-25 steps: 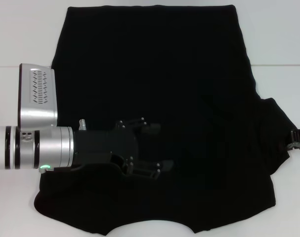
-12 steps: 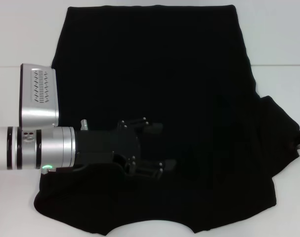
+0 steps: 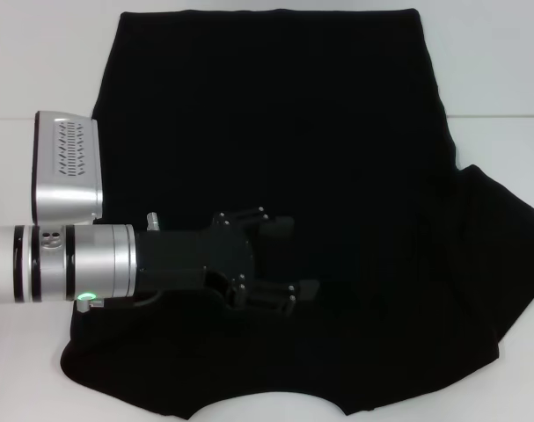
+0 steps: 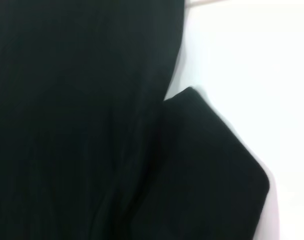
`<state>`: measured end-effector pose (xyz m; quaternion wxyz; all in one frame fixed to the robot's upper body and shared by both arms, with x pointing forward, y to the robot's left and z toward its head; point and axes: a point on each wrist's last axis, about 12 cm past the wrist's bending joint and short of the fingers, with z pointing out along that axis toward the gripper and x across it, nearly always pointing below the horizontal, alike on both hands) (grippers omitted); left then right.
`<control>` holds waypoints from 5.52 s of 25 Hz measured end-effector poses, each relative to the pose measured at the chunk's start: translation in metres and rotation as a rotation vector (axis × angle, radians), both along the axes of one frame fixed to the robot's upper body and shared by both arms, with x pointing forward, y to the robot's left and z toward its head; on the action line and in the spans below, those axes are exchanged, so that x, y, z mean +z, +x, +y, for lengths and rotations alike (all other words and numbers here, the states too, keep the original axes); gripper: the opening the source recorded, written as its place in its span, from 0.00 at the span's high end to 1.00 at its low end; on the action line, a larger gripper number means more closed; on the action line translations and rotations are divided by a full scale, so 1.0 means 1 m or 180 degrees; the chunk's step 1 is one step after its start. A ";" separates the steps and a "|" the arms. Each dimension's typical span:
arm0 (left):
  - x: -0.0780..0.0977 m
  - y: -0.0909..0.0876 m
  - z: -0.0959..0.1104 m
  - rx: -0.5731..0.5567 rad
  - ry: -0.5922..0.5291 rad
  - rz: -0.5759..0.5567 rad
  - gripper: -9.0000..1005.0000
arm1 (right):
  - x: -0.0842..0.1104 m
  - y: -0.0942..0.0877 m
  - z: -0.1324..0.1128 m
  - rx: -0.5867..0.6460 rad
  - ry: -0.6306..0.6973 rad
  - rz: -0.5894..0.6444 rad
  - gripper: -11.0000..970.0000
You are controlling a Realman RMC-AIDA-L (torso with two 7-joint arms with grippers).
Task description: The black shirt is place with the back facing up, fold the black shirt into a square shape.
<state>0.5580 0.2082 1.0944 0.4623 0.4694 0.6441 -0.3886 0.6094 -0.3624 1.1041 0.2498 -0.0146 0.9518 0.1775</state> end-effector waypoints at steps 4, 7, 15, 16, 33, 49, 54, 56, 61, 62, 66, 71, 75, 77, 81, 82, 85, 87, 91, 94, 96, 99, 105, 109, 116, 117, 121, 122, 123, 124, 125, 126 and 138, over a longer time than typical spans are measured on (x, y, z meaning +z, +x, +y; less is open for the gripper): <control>0.000 0.000 0.000 0.0013 -0.0017 0.0045 0.06 | -0.002 -0.004 -0.008 -0.0064 0.0019 -0.0070 0.99; 0.000 0.000 0.000 0.0018 -0.0019 0.0050 0.06 | -0.003 -0.006 -0.014 -0.0122 0.0039 -0.0130 0.99; -0.001 0.000 0.000 0.0022 -0.0024 0.0061 0.06 | -0.006 -0.007 -0.016 -0.0188 0.0051 -0.0205 0.99; -0.001 0.000 0.000 0.0023 -0.0024 0.0062 0.06 | -0.006 -0.006 -0.015 -0.0180 0.0050 -0.0210 0.99; 0.000 0.001 0.001 0.0051 -0.0004 0.0047 0.06 | 0.022 0.024 0.057 0.0703 0.0543 -0.0669 0.96; 0.002 0.004 0.005 0.0106 0.0006 0.0021 0.06 | 0.024 0.033 0.123 0.1245 0.0446 -0.0301 0.90; 0.002 0.004 0.007 0.0130 0.0004 0.0017 0.06 | 0.028 0.034 0.126 0.1273 0.0529 -0.0371 0.88; 0.002 0.004 0.007 0.0134 0.0005 0.0017 0.06 | 0.030 0.034 0.125 0.1268 0.0596 -0.0410 0.87; 0.001 0.005 0.015 0.0292 -0.0029 0.0087 0.06 | 0.033 0.031 0.117 0.1227 0.0789 -0.0552 0.68; 0.001 0.005 0.018 0.0343 -0.0046 0.0122 0.06 | 0.031 0.029 0.116 0.1228 0.0827 -0.0590 0.63; 0.001 0.002 0.045 0.0657 -0.0168 0.0361 0.06 | 0.024 0.021 0.119 0.1308 0.1003 -0.0834 0.46; -0.001 -0.013 0.082 0.0977 -0.0122 0.0621 0.06 | 0.017 0.011 0.135 0.1481 0.1183 -0.1271 0.29; 0.000 -0.032 0.108 0.1120 0.0084 0.0742 0.06 | 0.012 0.010 0.149 0.1601 0.1214 -0.1438 0.23; -0.001 -0.042 0.120 0.1172 0.0265 0.0760 0.06 | 0.008 0.010 0.156 0.1665 0.1188 -0.1478 0.23; -0.004 -0.051 0.134 0.1245 0.0562 0.0745 0.06 | 0.006 0.011 0.165 0.1841 0.1116 -0.1564 0.23; -0.005 -0.053 0.136 0.1239 0.0629 0.0740 0.06 | 0.007 0.012 0.166 0.1861 0.1112 -0.1576 0.23; -0.009 -0.058 0.139 0.1197 0.0793 0.0741 0.06 | 0.010 0.013 0.170 0.1885 0.1131 -0.1586 0.24; -0.013 -0.060 0.140 0.1170 0.0919 0.0757 0.06 | 0.012 0.015 0.171 0.1887 0.1154 -0.1596 0.24; -0.019 -0.064 0.141 0.1139 0.1029 0.0743 0.06 | 0.018 0.018 0.175 0.1912 0.1166 -0.1614 0.24; -0.023 -0.068 0.141 0.1148 0.1059 0.0735 0.07 | 0.021 0.020 0.177 0.1925 0.1169 -0.1623 0.24; -0.025 -0.070 0.142 0.1158 0.1070 0.0735 0.07 | 0.022 0.021 0.178 0.1924 0.1170 -0.1629 0.24; -0.027 -0.070 0.141 0.1175 0.1080 0.0740 0.08 | 0.023 0.022 0.178 0.1926 0.1175 -0.1639 0.24; -0.033 -0.068 0.138 0.1232 0.1161 0.0728 0.13 | 0.024 0.022 0.178 0.1925 0.1179 -0.1649 0.24; -0.034 -0.064 0.140 0.1330 0.1188 0.0713 0.18 | 0.025 0.022 0.177 0.1909 0.1201 -0.1660 0.24; -0.032 -0.063 0.143 0.1374 0.1168 0.0715 0.37 | 0.027 0.023 0.175 0.1899 0.1210 -0.1693 0.24; -0.032 -0.063 0.143 0.1373 0.1167 0.0717 0.41 | 0.027 0.023 0.175 0.1900 0.1208 -0.1693 0.24; -0.032 -0.064 0.143 0.1366 0.1163 0.0727 0.58 | 0.027 0.022 0.175 0.1899 0.1207 -0.1693 0.24; -0.032 -0.065 0.143 0.1364 0.1162 0.0730 0.63 | 0.027 0.022 0.175 0.1896 0.1208 -0.1693 0.24; -0.032 -0.065 0.144 0.1364 0.1161 0.0733 0.68 | 0.027 0.022 0.174 0.1894 0.1207 -0.1694 0.24; -0.032 -0.065 0.144 0.1363 0.1159 0.0737 0.71 | 0.027 0.023 0.174 0.1893 0.1206 -0.1695 0.24; -0.033 -0.066 0.144 0.1364 0.1158 0.0741 0.75 | 0.027 0.023 0.174 0.1892 0.1205 -0.1695 0.24; -0.033 -0.066 0.144 0.1365 0.1157 0.0745 0.79 | 0.027 0.022 0.174 0.1893 0.1205 -0.1694 0.24; -0.033 -0.074 0.149 0.1518 0.1035 0.0786 0.97 | 0.025 0.018 0.160 0.1949 0.1163 -0.1588 0.24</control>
